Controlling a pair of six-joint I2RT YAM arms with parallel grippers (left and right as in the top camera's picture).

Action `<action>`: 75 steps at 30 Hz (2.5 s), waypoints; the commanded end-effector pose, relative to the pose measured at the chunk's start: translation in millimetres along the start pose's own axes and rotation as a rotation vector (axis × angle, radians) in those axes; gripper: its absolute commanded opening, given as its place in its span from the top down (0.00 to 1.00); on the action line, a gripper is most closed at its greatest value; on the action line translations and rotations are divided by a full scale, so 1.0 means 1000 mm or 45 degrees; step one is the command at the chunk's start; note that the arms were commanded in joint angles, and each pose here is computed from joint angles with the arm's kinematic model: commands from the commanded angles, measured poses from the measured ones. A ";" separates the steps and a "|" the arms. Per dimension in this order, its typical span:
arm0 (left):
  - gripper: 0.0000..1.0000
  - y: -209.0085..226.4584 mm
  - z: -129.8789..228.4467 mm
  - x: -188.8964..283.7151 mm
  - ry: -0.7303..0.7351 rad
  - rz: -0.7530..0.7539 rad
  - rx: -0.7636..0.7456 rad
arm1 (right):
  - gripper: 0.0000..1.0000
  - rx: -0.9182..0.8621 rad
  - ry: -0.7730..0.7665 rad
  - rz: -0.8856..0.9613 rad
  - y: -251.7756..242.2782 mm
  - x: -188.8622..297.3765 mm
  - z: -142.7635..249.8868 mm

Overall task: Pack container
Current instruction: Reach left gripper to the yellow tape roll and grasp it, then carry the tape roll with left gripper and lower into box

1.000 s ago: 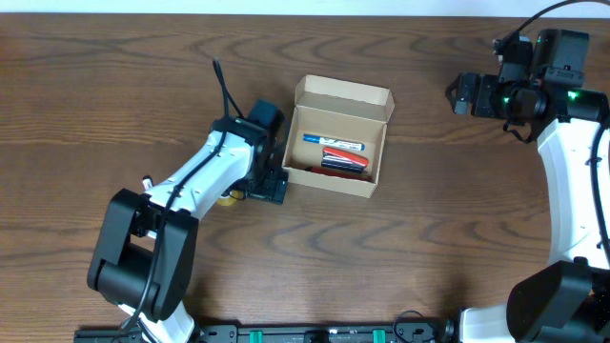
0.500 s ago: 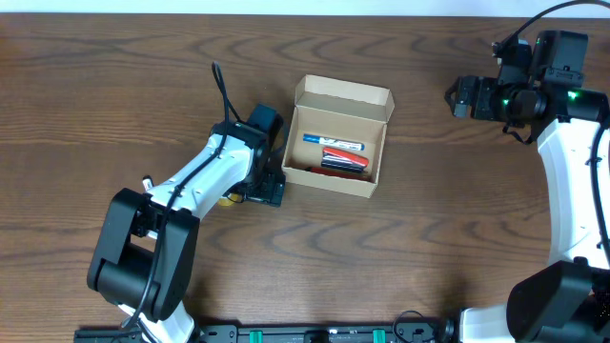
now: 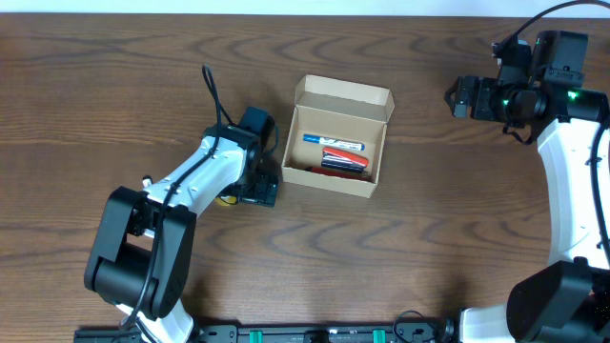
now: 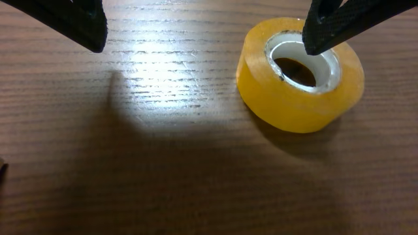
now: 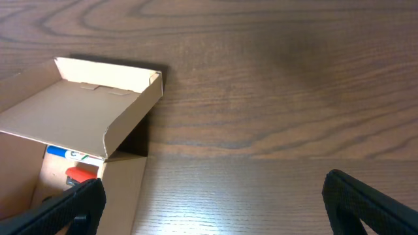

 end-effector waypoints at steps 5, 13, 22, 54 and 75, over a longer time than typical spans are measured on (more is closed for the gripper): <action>0.05 0.001 -0.001 -0.006 -0.012 -0.001 -0.003 | 0.01 0.016 0.000 -0.001 -0.002 0.000 -0.002; 0.05 0.002 0.013 -0.021 0.024 0.013 -0.002 | 0.01 0.015 0.004 -0.002 -0.001 0.000 -0.001; 0.82 0.004 0.017 -0.023 0.039 0.001 0.001 | 0.02 0.015 0.004 -0.002 -0.001 0.000 -0.001; 0.94 -0.058 -0.066 0.210 -0.755 0.227 -0.702 | 0.03 0.048 0.004 -0.001 -0.002 0.000 -0.001; 0.94 -0.146 -0.045 0.121 -0.535 0.199 -1.663 | 0.03 0.063 0.003 -0.001 -0.002 0.000 -0.001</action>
Point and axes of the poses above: each gripper's point midway between its finger pads, its own x axis back along the fingers, its own y axis along the line the jaws close on, z = x × y, the point moved 1 cm from there along x, back along the fingers, and after that the axes turned 3 degrees about x, right-handed, at the moved point
